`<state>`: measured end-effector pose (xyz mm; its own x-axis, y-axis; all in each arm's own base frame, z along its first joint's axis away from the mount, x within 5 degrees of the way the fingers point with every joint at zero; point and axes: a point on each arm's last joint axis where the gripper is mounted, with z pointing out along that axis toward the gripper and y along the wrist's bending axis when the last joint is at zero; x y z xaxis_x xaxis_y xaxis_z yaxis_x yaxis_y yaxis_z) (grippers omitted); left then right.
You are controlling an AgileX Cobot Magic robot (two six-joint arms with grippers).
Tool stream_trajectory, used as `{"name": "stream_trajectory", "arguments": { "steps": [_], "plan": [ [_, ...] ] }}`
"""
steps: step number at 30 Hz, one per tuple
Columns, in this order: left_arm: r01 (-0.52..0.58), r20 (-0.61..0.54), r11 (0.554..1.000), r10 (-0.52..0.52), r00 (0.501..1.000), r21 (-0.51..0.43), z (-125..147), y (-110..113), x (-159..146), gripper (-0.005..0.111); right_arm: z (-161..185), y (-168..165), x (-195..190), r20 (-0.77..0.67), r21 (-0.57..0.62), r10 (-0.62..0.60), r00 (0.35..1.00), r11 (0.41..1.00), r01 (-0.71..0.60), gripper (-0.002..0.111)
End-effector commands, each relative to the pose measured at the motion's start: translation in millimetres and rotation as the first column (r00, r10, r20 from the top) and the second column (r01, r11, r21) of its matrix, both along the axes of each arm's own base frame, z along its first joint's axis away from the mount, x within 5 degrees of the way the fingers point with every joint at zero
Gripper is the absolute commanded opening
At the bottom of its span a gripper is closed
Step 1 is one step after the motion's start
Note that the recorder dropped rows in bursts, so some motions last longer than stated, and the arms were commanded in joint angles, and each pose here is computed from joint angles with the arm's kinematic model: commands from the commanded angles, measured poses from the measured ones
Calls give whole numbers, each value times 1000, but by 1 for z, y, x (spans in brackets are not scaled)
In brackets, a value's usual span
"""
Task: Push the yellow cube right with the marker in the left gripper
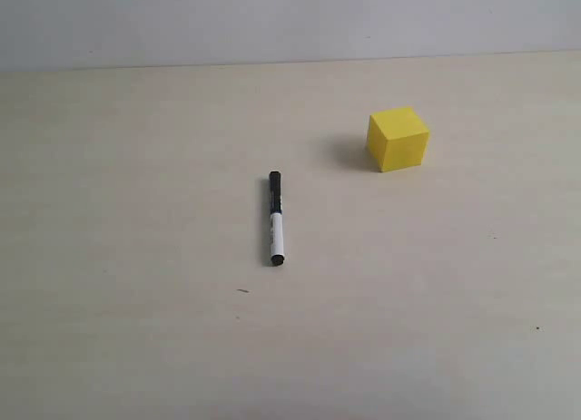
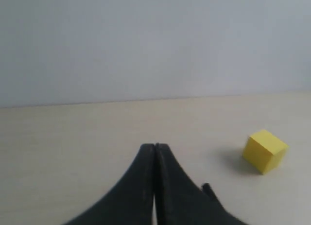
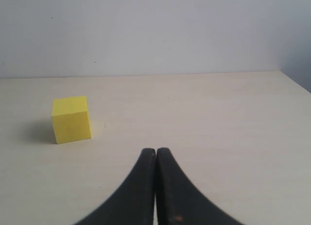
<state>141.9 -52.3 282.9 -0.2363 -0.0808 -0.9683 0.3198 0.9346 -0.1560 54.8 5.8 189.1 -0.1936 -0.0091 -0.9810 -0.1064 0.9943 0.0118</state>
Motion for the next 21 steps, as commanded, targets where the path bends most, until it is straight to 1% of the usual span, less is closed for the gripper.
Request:
{"name": "stream_trajectory", "arguments": {
  "steps": [1, 3, 5, 10, 13, 18, 21],
  "plan": [
    [-223, -12, 975, 223, 975, -18, 9, 36, -35, 0, 0, 0, 0, 15, -4, 2, 1000, 1000, -2, 0],
    [-300, 6, 954, 300, 954, -21, 11, 47, -54, 0, 0, 0, 0, 15, -2, 2, 1000, 1000, -2, 0],
    [-350, 35, 937, 350, 936, -27, 13, 55, -69, 0, 0, 0, 0, 15, -2, 2, 1000, 1000, -2, 0],
    [-396, 83, 916, 400, 913, -63, 14, 63, -95, 0, 0, 0, 0, 15, -2, 2, 1000, 1000, -2, 0],
    [-424, 50, 904, 427, 903, -54, 9, 67, -102, 0, 0, 0, 0, 15, -2, 2, 1000, 1000, -2, 0],
    [-475, -58, 880, 474, 879, -8, -2, 71, -106, 0, 0, 0, 0, 15, -2, 2, 1000, 1000, -2, 0],
    [-470, -49, 882, 469, 882, -14, -1, 71, -105, 0, 0, 0, 0, 15, -2, 2, 1000, 1000, -2, 0]
  ]
}}
